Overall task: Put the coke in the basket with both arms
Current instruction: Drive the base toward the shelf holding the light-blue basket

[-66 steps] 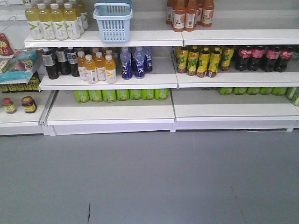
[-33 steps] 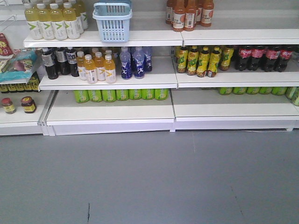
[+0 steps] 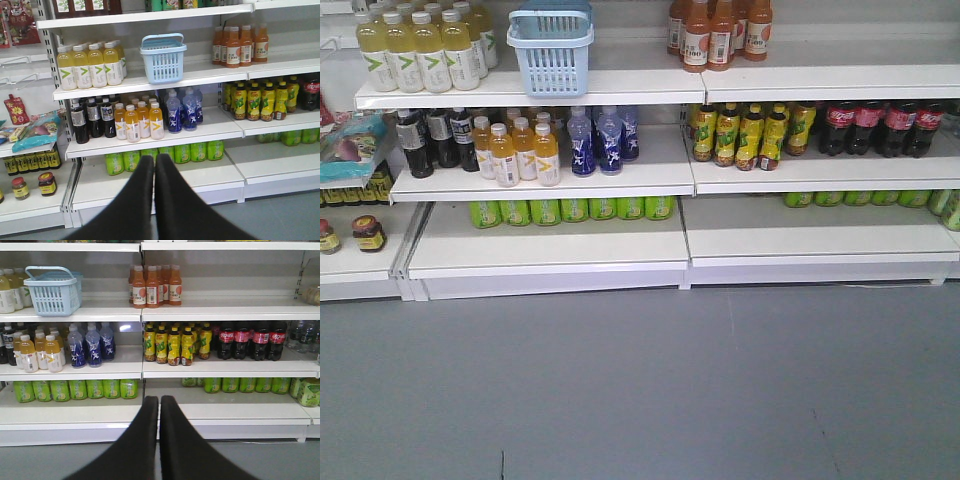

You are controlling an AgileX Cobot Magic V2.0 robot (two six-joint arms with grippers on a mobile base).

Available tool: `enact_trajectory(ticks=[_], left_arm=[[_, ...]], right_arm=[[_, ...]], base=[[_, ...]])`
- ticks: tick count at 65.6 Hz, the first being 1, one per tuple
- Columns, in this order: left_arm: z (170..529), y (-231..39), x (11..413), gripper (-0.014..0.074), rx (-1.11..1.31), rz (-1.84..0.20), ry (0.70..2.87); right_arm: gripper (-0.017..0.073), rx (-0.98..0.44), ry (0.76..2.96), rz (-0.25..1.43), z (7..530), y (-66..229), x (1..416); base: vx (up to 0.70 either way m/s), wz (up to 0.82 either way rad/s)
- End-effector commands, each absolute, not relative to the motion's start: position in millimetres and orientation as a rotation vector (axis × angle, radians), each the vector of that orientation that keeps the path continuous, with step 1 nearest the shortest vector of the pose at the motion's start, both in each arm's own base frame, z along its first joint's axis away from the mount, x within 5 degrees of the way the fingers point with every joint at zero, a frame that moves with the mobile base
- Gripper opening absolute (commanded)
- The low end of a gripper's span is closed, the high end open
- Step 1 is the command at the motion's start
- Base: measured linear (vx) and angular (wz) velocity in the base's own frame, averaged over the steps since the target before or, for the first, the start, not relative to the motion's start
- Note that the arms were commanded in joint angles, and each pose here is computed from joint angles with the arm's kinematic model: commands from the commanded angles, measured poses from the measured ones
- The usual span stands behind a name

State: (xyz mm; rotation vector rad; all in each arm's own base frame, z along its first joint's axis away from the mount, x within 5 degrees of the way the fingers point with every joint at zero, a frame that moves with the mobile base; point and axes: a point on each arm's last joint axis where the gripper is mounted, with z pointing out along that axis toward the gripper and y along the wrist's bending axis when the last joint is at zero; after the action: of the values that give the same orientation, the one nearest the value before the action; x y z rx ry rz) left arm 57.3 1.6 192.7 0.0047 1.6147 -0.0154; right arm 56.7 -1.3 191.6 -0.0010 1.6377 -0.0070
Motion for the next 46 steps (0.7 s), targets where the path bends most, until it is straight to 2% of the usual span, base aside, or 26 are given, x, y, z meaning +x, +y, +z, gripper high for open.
enact_trajectory(ticks=[1, 46], left_arm=[[198.3, -1.0, 55.8, -0.0006, 0.017, -0.053, 1.549], [198.3, -1.0, 55.8, -0.0006, 0.017, -0.053, 1.549]], right_arm=[[-0.0004, -0.021, 1.557, -0.012, 196.2, -0.2, 55.9], [-0.0004, -0.021, 1.557, -0.012, 196.2, -0.2, 55.9]], base=[[0.11, -0.04], [0.14, 0.04]])
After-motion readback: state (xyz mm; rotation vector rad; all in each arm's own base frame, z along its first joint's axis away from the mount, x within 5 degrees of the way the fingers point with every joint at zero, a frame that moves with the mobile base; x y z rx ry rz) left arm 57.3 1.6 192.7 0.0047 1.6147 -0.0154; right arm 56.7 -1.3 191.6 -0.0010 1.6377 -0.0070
